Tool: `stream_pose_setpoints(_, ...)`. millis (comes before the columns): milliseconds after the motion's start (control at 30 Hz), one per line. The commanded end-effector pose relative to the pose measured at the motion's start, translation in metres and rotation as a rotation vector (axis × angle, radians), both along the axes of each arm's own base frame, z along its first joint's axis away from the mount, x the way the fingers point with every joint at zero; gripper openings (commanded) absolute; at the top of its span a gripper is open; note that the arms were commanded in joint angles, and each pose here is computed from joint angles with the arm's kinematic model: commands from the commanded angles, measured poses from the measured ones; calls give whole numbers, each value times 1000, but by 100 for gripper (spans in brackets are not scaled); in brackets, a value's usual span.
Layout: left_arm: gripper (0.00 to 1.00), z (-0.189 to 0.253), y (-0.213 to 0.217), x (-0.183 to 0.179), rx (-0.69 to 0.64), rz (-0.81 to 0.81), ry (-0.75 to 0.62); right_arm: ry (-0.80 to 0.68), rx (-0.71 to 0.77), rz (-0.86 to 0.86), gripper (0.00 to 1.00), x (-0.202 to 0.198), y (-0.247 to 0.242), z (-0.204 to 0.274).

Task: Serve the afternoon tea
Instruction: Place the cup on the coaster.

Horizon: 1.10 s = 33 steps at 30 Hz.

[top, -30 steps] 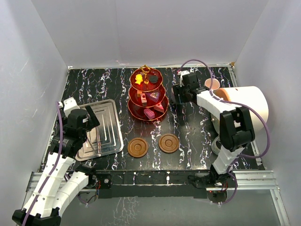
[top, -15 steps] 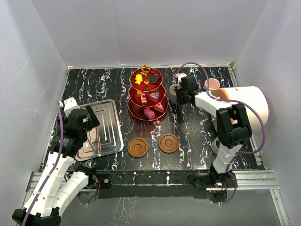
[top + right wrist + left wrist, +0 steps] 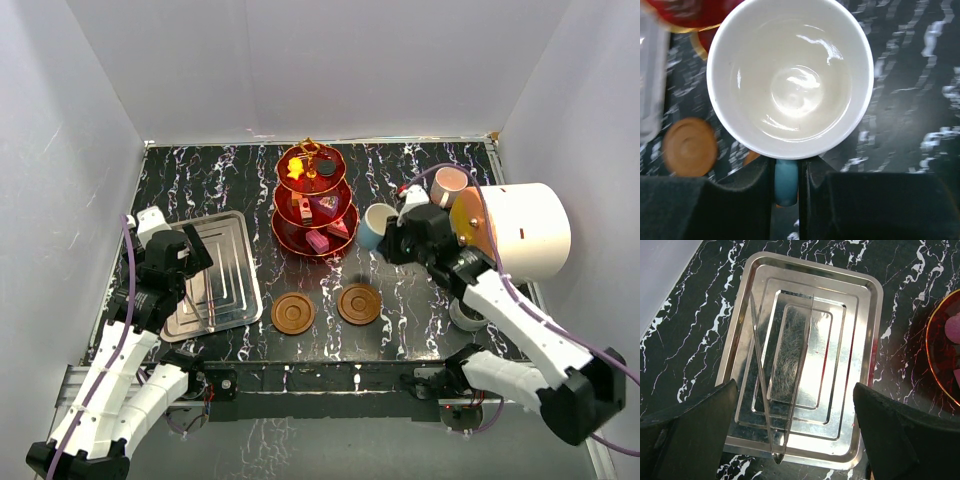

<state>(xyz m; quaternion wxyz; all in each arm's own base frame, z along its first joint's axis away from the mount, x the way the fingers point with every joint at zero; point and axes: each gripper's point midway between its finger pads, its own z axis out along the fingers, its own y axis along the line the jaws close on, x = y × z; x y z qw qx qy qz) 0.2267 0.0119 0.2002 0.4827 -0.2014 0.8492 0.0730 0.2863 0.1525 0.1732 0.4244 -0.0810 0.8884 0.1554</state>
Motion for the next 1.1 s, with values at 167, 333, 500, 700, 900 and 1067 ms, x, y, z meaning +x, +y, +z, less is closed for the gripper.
stream_pose_setpoints(167, 99, 2, -2, 3, 7, -14, 4, 16, 50, 285, 0, -104, 124, -2)
stream_pose_setpoints(333, 99, 3, 1, 1, 11, -1, 0, -75, 46, 310, 0, -114, 176, 3)
stream_pose_setpoints(500, 99, 5, 3, -1, 12, 14, -7, -109, 14, 338, 0, -124, 211, -5)
stream_pose_setpoints(700, 99, 6, 5, -3, 11, 23, -13, -95, 41, 326, 0, -128, 226, -21)
stream_pose_setpoints(900, 99, 6, 5, -3, 11, 24, -12, -59, 31, 330, 3, -133, 238, -36)
stream_pose_setpoints(1067, 99, 7, 5, -3, 11, 26, -15, -42, -17, 299, 17, -133, 231, -46)
